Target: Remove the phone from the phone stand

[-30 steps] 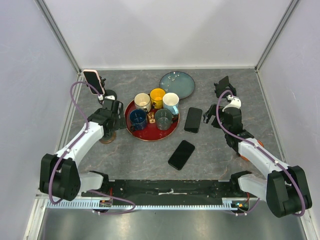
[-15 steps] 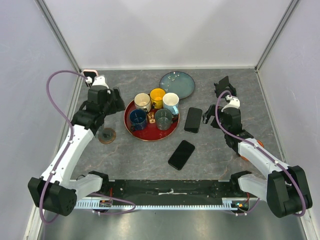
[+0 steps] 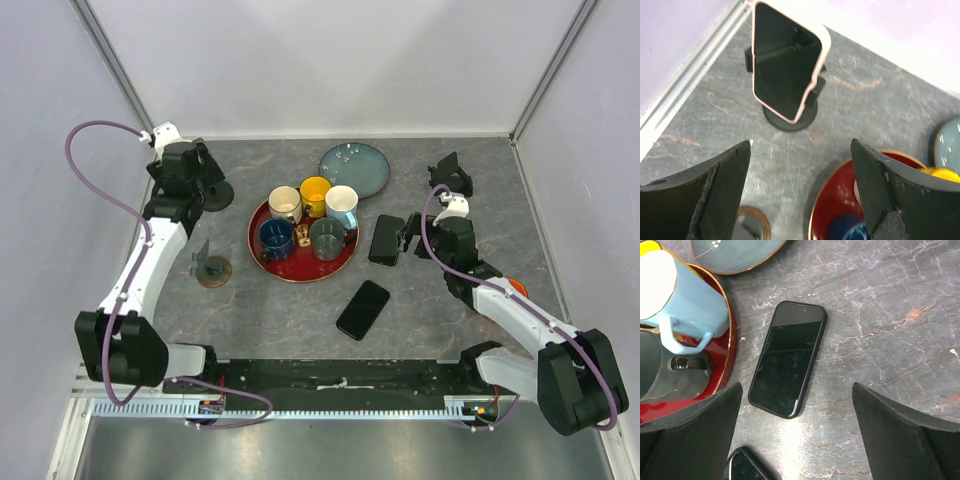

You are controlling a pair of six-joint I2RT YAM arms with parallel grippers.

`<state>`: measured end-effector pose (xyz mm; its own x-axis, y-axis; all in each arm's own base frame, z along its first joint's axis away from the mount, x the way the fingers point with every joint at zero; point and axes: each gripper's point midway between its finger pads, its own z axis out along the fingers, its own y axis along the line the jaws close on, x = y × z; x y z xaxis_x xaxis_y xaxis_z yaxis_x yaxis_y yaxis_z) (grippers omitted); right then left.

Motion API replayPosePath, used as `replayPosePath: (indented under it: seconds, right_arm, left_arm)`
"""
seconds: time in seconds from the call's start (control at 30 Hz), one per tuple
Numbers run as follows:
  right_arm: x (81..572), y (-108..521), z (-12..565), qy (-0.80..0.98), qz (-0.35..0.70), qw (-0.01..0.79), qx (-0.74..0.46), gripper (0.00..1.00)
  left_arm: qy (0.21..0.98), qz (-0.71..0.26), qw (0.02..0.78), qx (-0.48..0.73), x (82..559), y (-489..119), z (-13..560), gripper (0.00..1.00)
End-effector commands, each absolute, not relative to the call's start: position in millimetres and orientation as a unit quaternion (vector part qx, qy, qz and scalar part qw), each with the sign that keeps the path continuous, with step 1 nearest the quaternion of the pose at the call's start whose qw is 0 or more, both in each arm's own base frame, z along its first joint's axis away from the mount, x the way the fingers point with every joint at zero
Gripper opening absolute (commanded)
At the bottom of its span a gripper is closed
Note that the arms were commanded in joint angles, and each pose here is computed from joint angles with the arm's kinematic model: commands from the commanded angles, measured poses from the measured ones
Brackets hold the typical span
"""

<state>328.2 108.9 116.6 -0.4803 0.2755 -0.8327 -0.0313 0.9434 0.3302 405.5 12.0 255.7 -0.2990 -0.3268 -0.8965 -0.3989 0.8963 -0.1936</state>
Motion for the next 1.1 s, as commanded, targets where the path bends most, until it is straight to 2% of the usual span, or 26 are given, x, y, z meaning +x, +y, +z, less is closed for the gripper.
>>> replayPosePath:
  seconds: [0.0, 0.3, 0.57, 0.83, 1.07]
  right_arm:
    - [338, 123, 140, 0.827, 0.166, 0.535, 0.047, 0.98]
    - [337, 137, 141, 0.828, 0.163, 0.536, 0.019, 0.98]
    - [337, 147, 140, 0.830, 0.159, 0.535, 0.000, 0.98]
    - [336, 149, 140, 0.830, 0.160, 0.534, -0.005, 0.98]
    - [335, 151, 142, 0.829, 0.160, 0.536, -0.009, 0.98]
  left_arm:
    - [0.741, 0.067, 0.608, -0.277, 436, 38, 277, 0.88]
    - [0.736, 0.134, 0.593, -0.297, 472, 56, 244, 0.88]
    - [0.727, 0.171, 0.608, -0.269, 496, 49, 246, 0.86]
    - [0.726, 0.209, 0.599, -0.267, 505, 53, 238, 0.85]
    - [0.745, 0.241, 0.568, -0.256, 507, 56, 207, 0.82]
